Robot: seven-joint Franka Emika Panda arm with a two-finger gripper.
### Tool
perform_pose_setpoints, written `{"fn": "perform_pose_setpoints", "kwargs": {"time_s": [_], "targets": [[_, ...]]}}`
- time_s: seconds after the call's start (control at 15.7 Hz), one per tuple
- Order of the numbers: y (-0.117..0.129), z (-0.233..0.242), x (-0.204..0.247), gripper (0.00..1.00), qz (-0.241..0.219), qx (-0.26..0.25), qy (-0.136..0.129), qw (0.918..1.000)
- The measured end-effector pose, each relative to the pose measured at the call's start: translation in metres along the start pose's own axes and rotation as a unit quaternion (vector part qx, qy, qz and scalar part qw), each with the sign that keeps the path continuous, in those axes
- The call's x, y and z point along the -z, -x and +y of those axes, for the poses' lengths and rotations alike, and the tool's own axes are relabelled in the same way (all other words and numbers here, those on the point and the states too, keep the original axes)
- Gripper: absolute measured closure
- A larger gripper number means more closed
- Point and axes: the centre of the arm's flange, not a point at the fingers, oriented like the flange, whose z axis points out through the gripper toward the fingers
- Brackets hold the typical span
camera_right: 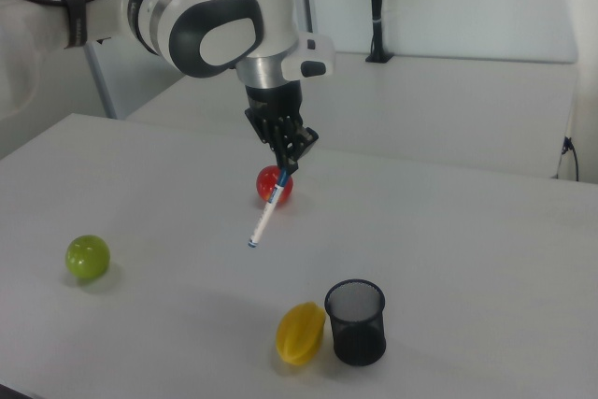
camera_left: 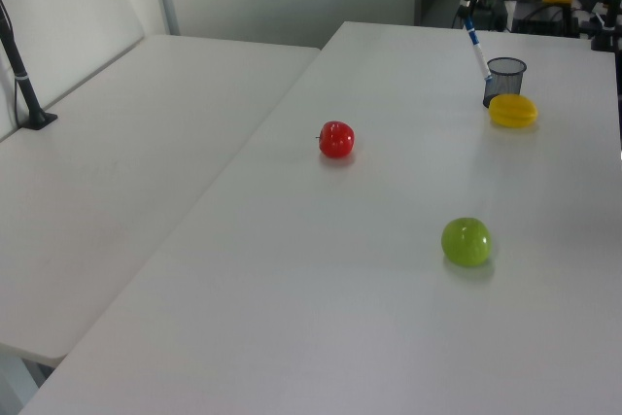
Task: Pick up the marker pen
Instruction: 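Lift the marker up out of the pen cup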
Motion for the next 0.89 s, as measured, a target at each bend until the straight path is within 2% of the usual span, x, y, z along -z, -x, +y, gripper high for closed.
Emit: {"fn": "perform_pose_setpoints", "kwargs": {"time_s": [0.45,0.89], "targets": [[0.011,-0.048,-0.017,0.85,-0.058,0.029,-0.012,0.9978],[0.013,-0.096,-0.056,0.85,-0.098,0.066,-0.009,0.9929]]}}
